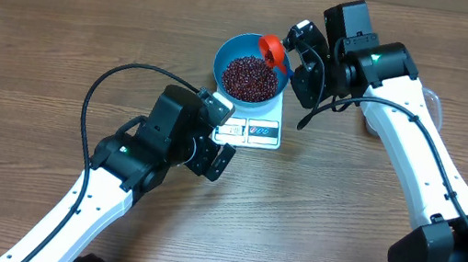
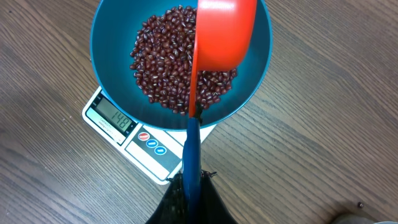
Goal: Scoop item into bowl and weigh 150g on scale
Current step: 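Hold the scoop tilted over the teal bowl with the right gripper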
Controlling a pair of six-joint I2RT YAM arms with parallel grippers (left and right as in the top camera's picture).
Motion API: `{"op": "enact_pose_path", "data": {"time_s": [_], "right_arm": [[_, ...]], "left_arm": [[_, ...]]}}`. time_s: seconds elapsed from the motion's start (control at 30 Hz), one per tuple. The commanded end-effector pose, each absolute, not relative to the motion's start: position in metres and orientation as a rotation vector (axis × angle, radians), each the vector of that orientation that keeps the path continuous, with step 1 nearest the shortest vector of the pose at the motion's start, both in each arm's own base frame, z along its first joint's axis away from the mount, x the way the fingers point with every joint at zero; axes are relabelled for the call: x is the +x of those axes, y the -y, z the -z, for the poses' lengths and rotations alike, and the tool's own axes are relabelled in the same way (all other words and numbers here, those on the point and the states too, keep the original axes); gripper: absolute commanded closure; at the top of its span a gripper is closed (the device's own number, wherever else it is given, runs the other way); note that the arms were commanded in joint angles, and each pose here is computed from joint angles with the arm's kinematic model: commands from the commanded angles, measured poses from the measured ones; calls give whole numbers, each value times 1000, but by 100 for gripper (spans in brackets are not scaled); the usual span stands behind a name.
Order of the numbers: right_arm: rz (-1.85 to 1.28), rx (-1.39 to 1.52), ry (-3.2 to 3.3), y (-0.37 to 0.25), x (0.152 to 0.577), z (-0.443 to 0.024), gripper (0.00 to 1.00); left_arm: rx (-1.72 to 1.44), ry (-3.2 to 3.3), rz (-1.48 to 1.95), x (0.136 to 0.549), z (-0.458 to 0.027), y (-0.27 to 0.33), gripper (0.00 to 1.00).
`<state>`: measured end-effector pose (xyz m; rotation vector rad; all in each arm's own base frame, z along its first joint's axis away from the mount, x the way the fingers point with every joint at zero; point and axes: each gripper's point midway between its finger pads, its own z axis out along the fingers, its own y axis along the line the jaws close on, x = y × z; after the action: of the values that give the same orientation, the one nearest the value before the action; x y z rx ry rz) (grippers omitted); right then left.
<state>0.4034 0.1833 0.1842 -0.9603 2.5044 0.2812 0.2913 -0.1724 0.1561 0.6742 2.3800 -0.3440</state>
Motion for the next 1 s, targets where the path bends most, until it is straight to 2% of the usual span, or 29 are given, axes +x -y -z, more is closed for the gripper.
{"op": "enact_pose_path", "data": {"time_s": [0.0, 0.37, 0.97], "right_arm": [[-296, -957, -2475, -185, 407, -194, 96], [-196, -935, -2483, -174, 414, -192, 96], [-219, -940, -2487, -176, 411, -192, 96]], "left_arm": [[672, -2360, 333, 297, -163, 172, 0], [672, -2360, 333, 297, -163, 172, 0], [672, -2360, 333, 297, -164, 172, 0]]}}
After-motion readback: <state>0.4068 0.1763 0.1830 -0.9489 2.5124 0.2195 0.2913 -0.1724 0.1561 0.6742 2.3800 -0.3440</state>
